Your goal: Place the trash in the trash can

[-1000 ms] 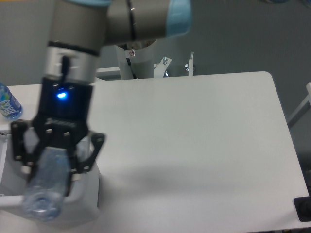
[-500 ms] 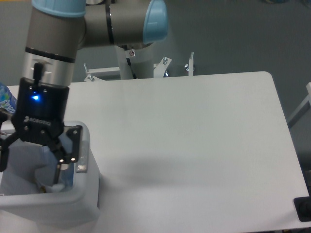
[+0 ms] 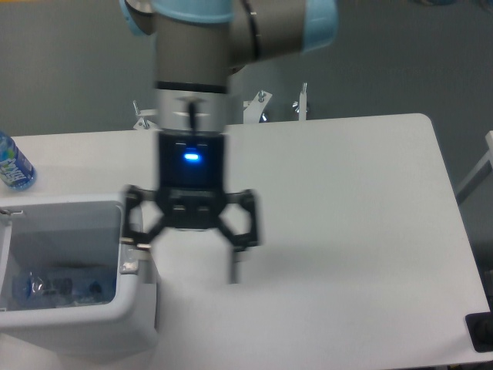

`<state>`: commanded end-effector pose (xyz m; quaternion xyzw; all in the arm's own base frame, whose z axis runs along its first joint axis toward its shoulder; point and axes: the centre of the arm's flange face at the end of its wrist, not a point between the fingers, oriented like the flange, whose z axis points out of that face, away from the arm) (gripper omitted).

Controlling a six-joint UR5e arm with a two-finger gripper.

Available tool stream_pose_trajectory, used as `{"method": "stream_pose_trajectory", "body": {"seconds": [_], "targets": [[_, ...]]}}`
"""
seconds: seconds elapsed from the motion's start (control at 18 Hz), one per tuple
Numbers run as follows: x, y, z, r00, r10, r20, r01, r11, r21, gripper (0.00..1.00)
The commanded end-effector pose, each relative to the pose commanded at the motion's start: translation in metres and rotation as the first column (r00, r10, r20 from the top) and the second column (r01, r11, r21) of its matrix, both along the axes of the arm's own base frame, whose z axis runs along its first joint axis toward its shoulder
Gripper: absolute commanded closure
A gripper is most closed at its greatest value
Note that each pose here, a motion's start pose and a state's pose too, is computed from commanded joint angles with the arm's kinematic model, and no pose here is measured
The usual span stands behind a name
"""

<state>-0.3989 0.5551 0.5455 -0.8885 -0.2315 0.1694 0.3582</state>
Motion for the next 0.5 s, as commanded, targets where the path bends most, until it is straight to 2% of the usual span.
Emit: {"method": "stream_pose_trajectory", "body": {"seconds": [0.11,0.17,0.28,0.39,0.5], "targets": [[-0.020,-0.020,-0.005,0.997,-0.009,-0.077,-0.001,0.990,-0.141,0.00],[-0.031,-0.032,-0.008,0.996,-0.020,-0.092,0.001,0.978,-0.209,0.00],[-0.048,-0.052,-0.020,0.994,-0.080,-0.072,0.051,0.942,-0.333,0.00],[-0.049,-0.065,-0.024,0.982,-0.178,-0.057,0.137,0.894,-0.427,0.00],[-0.059,-0.078,-0.025,0.978,-0.201,-0.064,0.145,0.861,-0.487,0.00]]}}
